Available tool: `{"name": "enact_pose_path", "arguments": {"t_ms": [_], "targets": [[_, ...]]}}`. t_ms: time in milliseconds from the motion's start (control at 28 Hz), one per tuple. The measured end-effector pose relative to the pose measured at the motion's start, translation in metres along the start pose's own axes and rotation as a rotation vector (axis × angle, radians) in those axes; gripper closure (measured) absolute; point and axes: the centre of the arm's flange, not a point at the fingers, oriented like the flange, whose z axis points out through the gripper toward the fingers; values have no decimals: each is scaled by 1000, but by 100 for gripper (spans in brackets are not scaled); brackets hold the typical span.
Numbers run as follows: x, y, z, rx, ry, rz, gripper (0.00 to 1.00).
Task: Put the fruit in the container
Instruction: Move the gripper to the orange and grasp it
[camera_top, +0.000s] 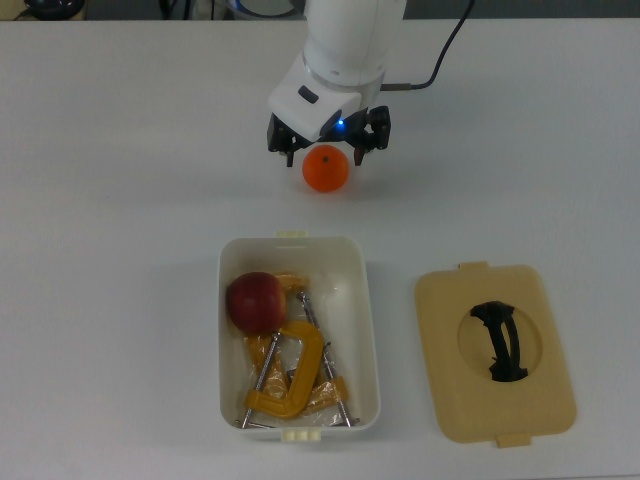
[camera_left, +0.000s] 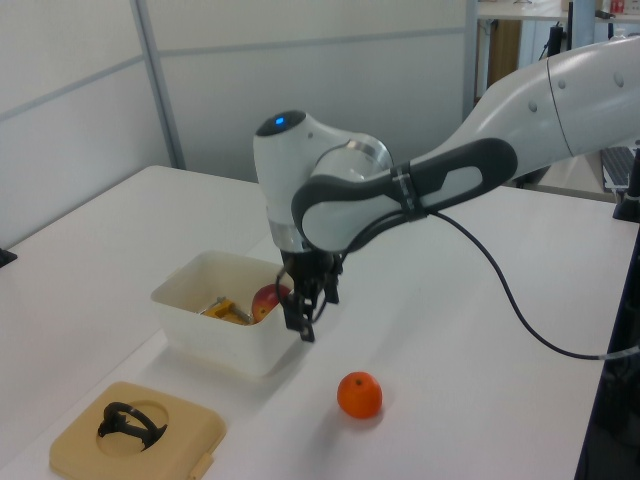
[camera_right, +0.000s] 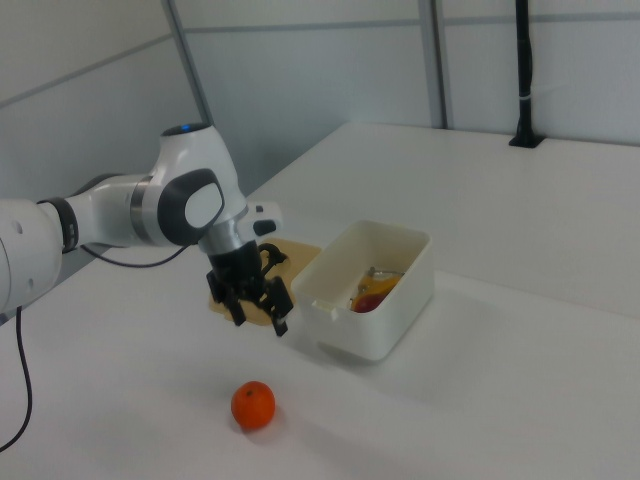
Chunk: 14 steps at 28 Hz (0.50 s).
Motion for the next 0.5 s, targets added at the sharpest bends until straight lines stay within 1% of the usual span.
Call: {"name": "enact_pose_path", "arguments": {"t_ms": [107,250,500], "targets": [[-11,-12,28,-4,-59,-39,0],[-20,-22,60,-9,-122,-69,0],[-21,-32,91,-11,-169,-92,0]]}}
